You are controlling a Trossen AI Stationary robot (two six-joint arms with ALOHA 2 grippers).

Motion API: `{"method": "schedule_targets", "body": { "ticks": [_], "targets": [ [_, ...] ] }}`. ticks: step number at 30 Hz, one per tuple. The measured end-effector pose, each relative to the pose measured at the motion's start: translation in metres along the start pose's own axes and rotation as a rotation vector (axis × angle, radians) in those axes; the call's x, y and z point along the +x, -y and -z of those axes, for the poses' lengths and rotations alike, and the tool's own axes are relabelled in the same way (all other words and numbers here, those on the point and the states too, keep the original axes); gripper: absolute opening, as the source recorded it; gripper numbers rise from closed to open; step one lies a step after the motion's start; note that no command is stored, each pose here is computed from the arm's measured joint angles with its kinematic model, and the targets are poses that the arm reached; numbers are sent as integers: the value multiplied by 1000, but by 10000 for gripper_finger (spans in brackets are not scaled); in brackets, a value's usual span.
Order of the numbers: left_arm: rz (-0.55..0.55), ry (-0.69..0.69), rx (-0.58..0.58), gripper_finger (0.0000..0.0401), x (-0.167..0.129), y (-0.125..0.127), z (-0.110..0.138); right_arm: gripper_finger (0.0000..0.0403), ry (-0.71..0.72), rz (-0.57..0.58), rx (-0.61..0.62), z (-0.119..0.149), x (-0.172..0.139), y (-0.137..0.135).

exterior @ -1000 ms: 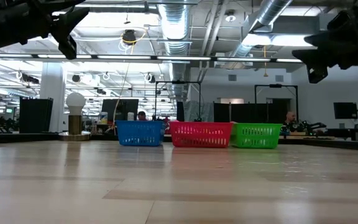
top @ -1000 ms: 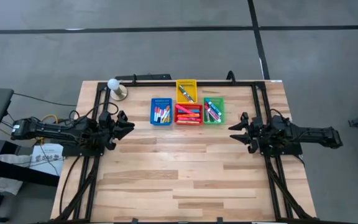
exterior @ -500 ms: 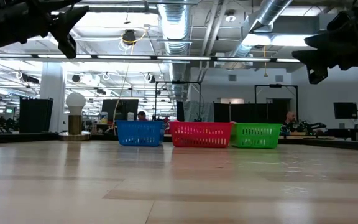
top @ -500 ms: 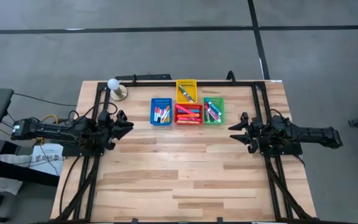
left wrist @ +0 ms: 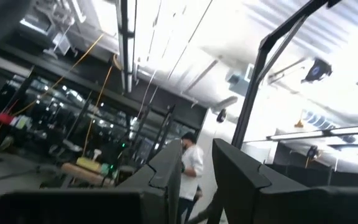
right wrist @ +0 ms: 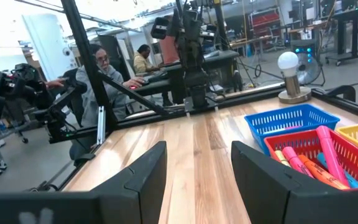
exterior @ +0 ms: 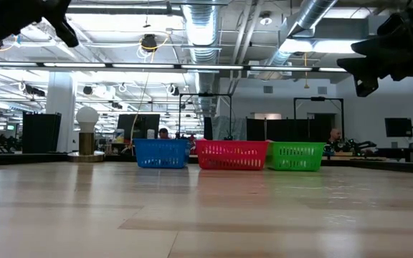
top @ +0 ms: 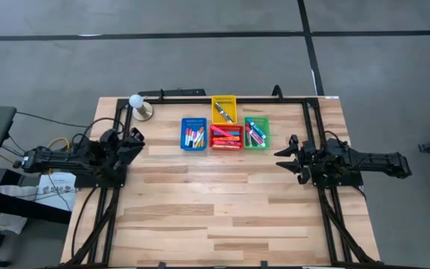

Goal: Pick & Place Markers
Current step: Return to Home Position

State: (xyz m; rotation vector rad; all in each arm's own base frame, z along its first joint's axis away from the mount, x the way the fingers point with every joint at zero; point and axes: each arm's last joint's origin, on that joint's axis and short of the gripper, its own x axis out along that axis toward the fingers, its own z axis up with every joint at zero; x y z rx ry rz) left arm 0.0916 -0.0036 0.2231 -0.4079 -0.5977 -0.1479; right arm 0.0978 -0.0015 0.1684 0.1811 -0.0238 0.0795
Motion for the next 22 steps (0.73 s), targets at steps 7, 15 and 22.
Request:
{"method": "schedule_targets", "body": {
  "ticks": [7,15,22],
  "targets": [
    [38,90,-2,90,-7,5,-11,169,-1,-1,0,0,0,0],
    [60,160,3,90,-12,7,-20,169,7,-2,-1,0,-1,0],
    [45,126,4,90,-12,6,-17,169,4,-1,0,0,0,0]
  ]
}}
